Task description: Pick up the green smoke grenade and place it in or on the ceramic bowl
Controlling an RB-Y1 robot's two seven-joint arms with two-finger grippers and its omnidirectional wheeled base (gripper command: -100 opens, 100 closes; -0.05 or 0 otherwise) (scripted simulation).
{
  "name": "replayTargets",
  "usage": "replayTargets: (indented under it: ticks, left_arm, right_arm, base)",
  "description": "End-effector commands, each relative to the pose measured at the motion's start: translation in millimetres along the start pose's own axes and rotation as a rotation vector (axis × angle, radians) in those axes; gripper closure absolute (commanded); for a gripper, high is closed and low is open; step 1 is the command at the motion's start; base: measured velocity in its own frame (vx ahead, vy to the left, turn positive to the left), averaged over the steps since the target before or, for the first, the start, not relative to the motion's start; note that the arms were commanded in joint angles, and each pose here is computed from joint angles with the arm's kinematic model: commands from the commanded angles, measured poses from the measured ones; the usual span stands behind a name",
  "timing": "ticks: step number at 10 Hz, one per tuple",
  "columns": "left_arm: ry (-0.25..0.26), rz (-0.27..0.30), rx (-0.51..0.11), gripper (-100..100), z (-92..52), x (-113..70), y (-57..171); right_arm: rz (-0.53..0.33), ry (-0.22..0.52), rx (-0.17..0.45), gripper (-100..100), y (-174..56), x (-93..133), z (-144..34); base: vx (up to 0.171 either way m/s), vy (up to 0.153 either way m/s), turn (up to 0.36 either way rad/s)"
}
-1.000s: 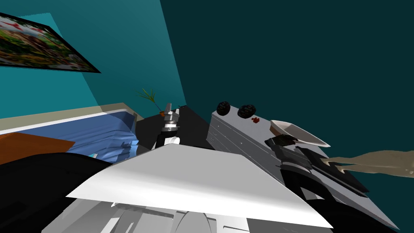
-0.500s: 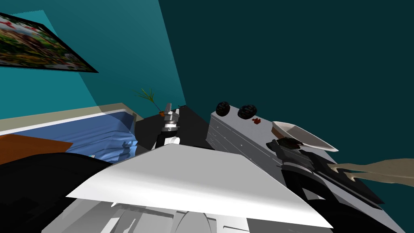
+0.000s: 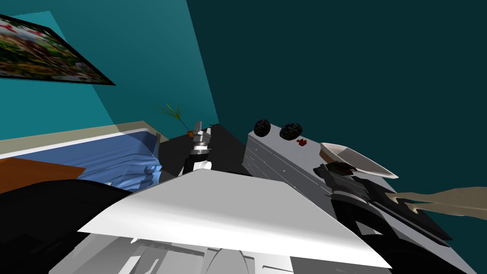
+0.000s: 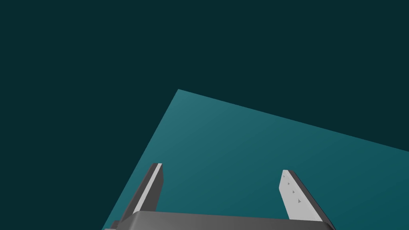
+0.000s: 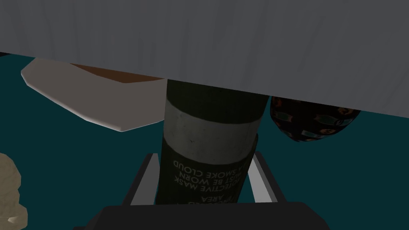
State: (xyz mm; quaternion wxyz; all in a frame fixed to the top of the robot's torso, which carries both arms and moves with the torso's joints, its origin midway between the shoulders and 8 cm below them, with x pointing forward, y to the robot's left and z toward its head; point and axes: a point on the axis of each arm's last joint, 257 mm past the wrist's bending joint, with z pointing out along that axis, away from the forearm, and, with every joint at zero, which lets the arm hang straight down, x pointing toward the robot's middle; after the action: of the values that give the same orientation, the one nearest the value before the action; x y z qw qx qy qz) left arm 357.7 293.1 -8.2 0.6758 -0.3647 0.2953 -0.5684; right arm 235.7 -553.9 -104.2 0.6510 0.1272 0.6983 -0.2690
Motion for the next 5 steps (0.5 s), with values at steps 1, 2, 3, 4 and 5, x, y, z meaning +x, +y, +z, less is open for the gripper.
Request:
replayTargets:
  ticks: [1,2,3,4,5]
  left_arm:
    - [0.0,0.0,0.0,0,0.0,0.0,0.0]
    - [0.0,0.0,0.0,0,0.0,0.0,0.0]
    - [0.0,0.0,0.0,0,0.0,0.1,0.0]
    - [0.0,0.0,0.0,0,0.1,0.1,0.0]
    - [0.0,0.0,0.0,0,0.1,0.1,0.0]
  right_arm:
    - [0.0,0.0,0.0,0,0.0,0.0,0.0]
    - [0.012,0.001,0.003,100,0.0,2.0,0.6]
    - [0.012,0.001,0.003,100,0.0,2.0,0.6]
    - [0.022,0.0,0.004,100,0.5,2.8,2.4]
    - [0.032,-0.004,0.004,100,1.2,3.2,5.3]
  base:
    - [0.0,0.0,0.0]
    - [-0.11,0.112,-0.067]
    - [-0.15,0.133,-0.077]
    - [-0.128,0.116,-0.07]
    - [-0.155,0.149,-0.087]
